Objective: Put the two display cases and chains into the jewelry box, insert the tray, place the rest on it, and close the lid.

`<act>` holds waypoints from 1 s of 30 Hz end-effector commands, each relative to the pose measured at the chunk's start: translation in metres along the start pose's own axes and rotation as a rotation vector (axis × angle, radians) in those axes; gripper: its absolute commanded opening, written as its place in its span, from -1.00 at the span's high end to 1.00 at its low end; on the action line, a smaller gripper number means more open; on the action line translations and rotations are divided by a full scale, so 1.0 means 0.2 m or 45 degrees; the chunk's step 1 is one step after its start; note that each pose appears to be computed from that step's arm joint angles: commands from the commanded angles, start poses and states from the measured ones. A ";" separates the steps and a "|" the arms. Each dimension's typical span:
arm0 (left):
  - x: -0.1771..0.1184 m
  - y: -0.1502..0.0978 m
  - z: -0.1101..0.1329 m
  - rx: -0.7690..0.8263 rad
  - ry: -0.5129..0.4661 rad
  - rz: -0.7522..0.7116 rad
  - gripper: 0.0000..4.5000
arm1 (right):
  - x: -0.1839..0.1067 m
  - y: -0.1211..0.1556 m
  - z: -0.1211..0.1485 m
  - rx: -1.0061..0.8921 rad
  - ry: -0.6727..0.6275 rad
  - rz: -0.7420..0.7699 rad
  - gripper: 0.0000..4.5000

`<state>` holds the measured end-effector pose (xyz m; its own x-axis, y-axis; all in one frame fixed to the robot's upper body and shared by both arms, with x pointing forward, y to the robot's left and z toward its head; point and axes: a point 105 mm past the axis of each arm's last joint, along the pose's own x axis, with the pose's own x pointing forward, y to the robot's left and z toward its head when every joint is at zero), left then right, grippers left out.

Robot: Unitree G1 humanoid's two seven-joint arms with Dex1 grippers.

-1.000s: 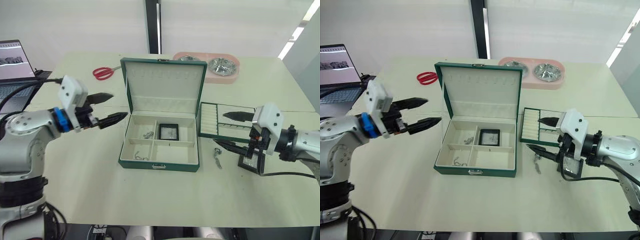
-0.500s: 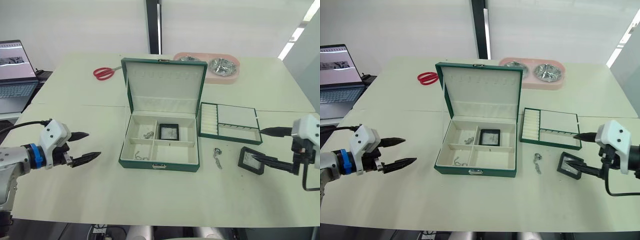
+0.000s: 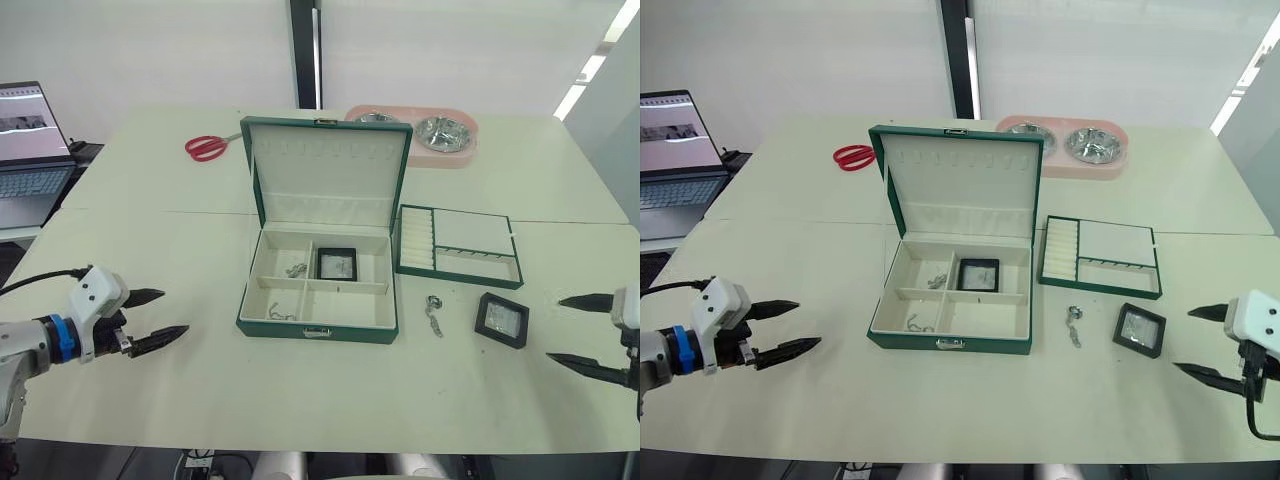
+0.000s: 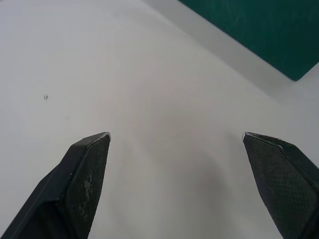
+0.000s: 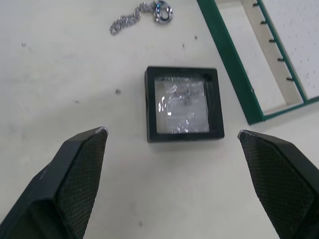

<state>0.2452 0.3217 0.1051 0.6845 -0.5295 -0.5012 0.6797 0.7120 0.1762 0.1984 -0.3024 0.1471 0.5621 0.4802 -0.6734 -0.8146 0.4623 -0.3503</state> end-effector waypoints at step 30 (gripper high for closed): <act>-0.04 -0.05 0.02 0.088 -0.158 -0.013 -0.94 | -0.04 -0.05 0.00 -0.081 -0.070 -0.128 -1.00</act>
<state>0.2335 0.3149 0.1000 0.6807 -0.5915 -0.4321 0.7122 0.6724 0.2016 0.2009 -0.3094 0.1476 0.6277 0.4821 -0.6112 -0.7734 0.4753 -0.4194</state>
